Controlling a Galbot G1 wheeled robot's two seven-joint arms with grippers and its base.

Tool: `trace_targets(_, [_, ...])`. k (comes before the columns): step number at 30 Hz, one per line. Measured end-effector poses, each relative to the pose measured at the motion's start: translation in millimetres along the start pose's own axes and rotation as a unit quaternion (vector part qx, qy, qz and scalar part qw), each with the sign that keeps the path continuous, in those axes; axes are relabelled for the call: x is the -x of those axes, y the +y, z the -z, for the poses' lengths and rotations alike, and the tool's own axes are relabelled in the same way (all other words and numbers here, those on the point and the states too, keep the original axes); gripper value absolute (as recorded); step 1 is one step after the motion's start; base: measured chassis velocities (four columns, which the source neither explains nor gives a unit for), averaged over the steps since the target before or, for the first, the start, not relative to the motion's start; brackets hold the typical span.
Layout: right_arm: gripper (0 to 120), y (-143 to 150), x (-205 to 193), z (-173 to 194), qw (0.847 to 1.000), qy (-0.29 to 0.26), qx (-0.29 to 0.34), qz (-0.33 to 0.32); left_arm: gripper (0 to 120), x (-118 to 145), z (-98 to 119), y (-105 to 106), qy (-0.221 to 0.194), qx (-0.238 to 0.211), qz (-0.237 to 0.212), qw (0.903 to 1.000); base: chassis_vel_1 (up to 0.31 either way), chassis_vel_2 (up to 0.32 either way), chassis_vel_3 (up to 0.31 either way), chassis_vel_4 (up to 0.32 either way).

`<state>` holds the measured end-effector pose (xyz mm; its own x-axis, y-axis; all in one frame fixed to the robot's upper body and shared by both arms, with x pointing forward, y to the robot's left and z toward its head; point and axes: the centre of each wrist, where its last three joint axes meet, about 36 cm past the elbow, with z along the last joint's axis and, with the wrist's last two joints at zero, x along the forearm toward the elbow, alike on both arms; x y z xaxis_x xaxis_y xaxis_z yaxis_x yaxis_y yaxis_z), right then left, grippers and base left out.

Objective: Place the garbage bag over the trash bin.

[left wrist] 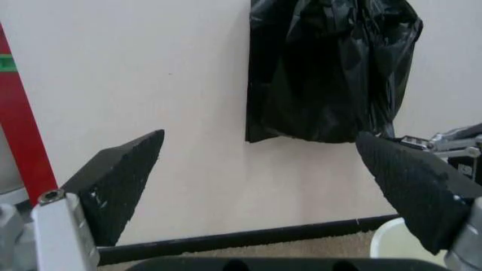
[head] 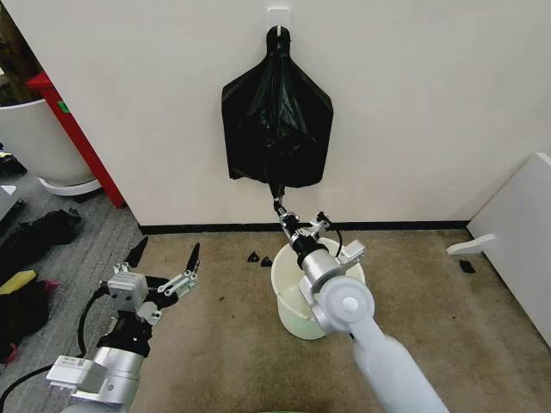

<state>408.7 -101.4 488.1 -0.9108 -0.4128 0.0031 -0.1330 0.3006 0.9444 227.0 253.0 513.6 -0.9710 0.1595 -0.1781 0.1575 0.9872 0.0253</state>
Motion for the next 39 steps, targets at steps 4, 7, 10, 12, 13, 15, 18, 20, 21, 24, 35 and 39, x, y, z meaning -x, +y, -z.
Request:
trace_targets(4, [0, -3, -3, -1, 1.0, -0.001, 0.0, -0.003, 100, 0, 0, 0, 0.0, 0.0, -0.001, 1.0, 0.0, 0.0, 0.0, 0.0])
trace_targets(7, [0, -4, -5, -2, 1.0, -0.001, 0.0, -0.004, 100, 0, 0, 0, -0.001, 0.0, -0.001, 1.0, 0.0, 0.0, 0.0, 0.0])
trace_targets(10, [0, -7, -8, -4, 1.0, 0.001, -0.001, -0.007, 100, 1, 0, 0, -0.001, 0.001, -0.003, 1.0, 0.0, 0.0, 0.0, 0.0])
trace_targets(12, [0, -8, -10, -6, 1.0, 0.001, -0.001, -0.008, 100, 1, 1, 0, -0.002, 0.002, -0.004, 1.0, 0.0, 0.0, 0.0, 0.0])
trace_targets(13, [0, -8, -11, -6, 1.0, 0.001, -0.001, -0.009, 100, 2, 1, 0, -0.002, 0.002, -0.005, 1.0, 0.0, 0.0, 0.0, 0.0])
trace_targets(15, [0, -9, -12, -7, 1.0, 0.001, -0.001, -0.009, 100, 2, 1, 1, -0.003, 0.002, -0.005, 1.0, 0.0, 0.0, 0.0, 0.0])
trace_targets(18, [0, -11, -14, -10, 1.0, 0.001, -0.002, -0.01, 100, 2, 1, 1, -0.003, 0.002, -0.006, 1.0, 0.0, 0.0, 0.0, 0.0])
trace_targets(20, [0, -12, -16, -11, 1.0, 0.0, -0.001, -0.011, 100, 2, 1, 1, -0.003, 0.002, -0.007, 1.0, 0.0, 0.0, 0.0, 0.0])
trace_targets(21, [0, -12, -16, -11, 1.0, 0.0, -0.001, -0.011, 100, 2, 1, 1, -0.003, 0.002, -0.007, 1.0, 0.0, 0.0, 0.0, 0.0])
trace_targets(24, [0, -13, -19, -13, 1.0, -0.001, -0.001, -0.012, 100, 2, 1, 1, -0.003, 0.001, -0.008, 1.0, 0.0, 0.0, 0.0, 0.0])
trace_targets(35, [0, -13, -22, -14, 1.0, -0.004, -0.004, -0.012, 100, 5, 3, 3, -0.004, 0.003, -0.014, 0.9999, 0.0, 0.0, 0.0, 0.0])
trace_targets(39, [0, -13, -21, -14, 1.0, -0.005, -0.006, -0.011, 100, 5, 3, 3, -0.003, 0.003, -0.014, 0.9999, 0.0, 0.0, 0.0, 0.0])
